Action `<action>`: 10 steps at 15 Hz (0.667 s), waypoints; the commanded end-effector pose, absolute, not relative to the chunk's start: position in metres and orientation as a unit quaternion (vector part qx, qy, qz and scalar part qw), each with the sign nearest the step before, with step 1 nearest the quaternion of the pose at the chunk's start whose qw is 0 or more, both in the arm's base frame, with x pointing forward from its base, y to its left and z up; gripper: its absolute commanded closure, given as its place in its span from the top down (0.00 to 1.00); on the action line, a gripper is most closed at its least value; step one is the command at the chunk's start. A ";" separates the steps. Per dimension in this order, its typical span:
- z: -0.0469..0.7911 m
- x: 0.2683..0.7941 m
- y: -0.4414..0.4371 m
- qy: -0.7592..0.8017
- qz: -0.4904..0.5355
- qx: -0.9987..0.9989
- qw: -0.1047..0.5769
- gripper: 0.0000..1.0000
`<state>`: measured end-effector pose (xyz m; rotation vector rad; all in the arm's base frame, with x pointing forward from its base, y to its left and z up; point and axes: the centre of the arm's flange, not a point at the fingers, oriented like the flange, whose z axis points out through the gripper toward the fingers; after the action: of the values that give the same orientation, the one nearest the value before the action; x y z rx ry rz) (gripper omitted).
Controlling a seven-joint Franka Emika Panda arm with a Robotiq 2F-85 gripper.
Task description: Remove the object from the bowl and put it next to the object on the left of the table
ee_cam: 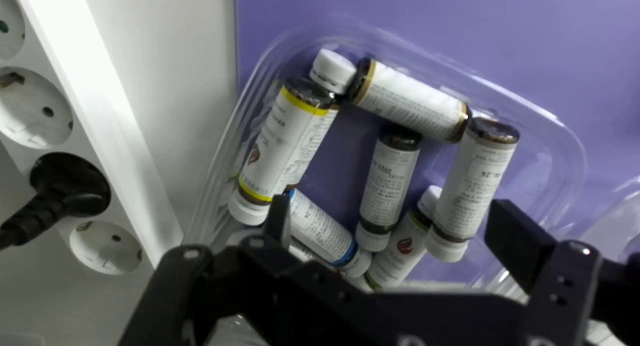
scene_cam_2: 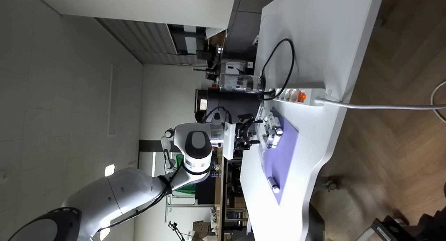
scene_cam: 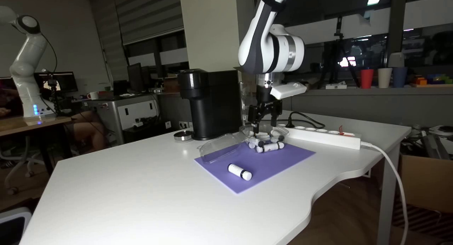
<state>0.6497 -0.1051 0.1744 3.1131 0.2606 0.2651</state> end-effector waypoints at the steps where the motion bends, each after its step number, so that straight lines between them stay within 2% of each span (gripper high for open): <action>1: 0.171 0.658 -0.098 0.077 0.084 0.993 0.013 1.00; 10: 0.156 0.666 -0.088 0.089 0.081 0.992 0.025 1.00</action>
<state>0.6532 -0.0899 0.1611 3.0890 0.3113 0.2429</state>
